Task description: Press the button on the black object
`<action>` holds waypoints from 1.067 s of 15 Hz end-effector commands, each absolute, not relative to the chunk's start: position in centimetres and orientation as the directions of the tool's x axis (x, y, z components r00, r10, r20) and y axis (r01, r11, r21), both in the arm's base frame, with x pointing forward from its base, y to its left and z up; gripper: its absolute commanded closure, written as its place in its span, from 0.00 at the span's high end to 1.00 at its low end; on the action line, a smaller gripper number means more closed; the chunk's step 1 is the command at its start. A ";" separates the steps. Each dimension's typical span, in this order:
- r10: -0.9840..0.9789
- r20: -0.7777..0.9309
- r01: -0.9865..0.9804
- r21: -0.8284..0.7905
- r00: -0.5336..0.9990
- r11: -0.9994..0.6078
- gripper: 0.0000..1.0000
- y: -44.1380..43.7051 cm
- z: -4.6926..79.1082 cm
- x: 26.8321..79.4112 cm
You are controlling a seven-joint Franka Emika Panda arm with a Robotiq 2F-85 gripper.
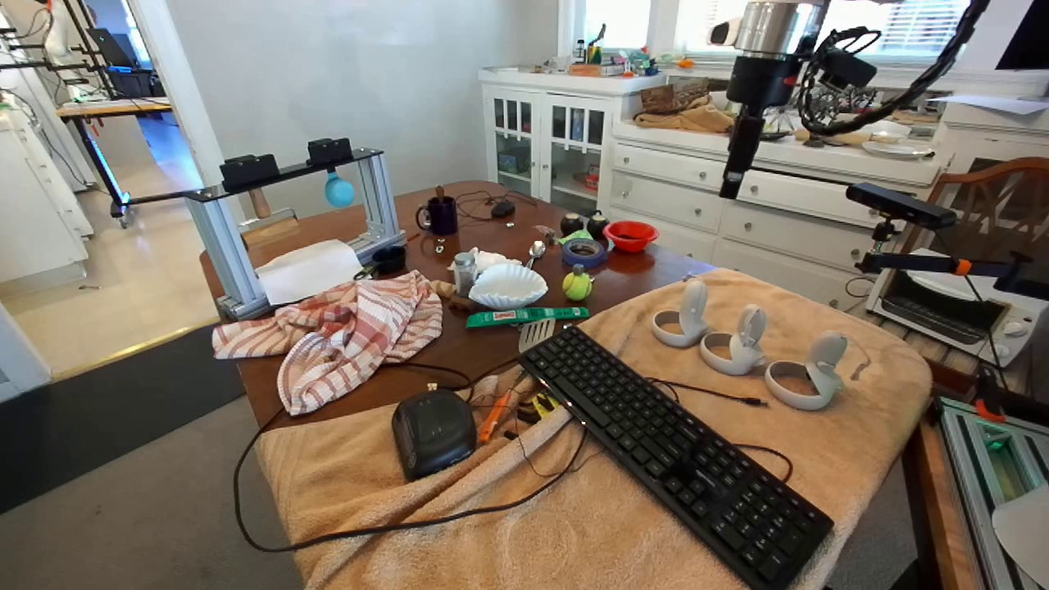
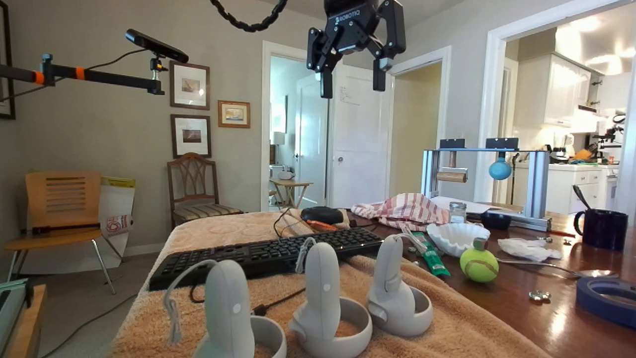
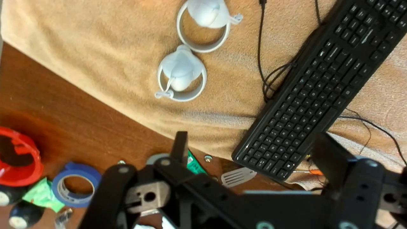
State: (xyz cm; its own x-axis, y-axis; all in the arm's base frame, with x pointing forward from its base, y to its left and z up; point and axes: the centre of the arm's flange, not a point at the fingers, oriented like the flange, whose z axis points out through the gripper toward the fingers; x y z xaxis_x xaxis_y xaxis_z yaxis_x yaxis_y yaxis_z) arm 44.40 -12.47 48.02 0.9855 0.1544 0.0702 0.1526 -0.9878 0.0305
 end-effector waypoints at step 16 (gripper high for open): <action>0.645 0.105 0.650 -0.008 0.757 -0.760 1.00 1.8 47.0 64.5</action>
State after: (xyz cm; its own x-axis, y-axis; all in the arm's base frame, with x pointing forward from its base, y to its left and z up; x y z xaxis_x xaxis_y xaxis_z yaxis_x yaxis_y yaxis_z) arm 61.50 -0.59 46.65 0.7220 0.6827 0.1123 0.6834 -0.7291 0.0388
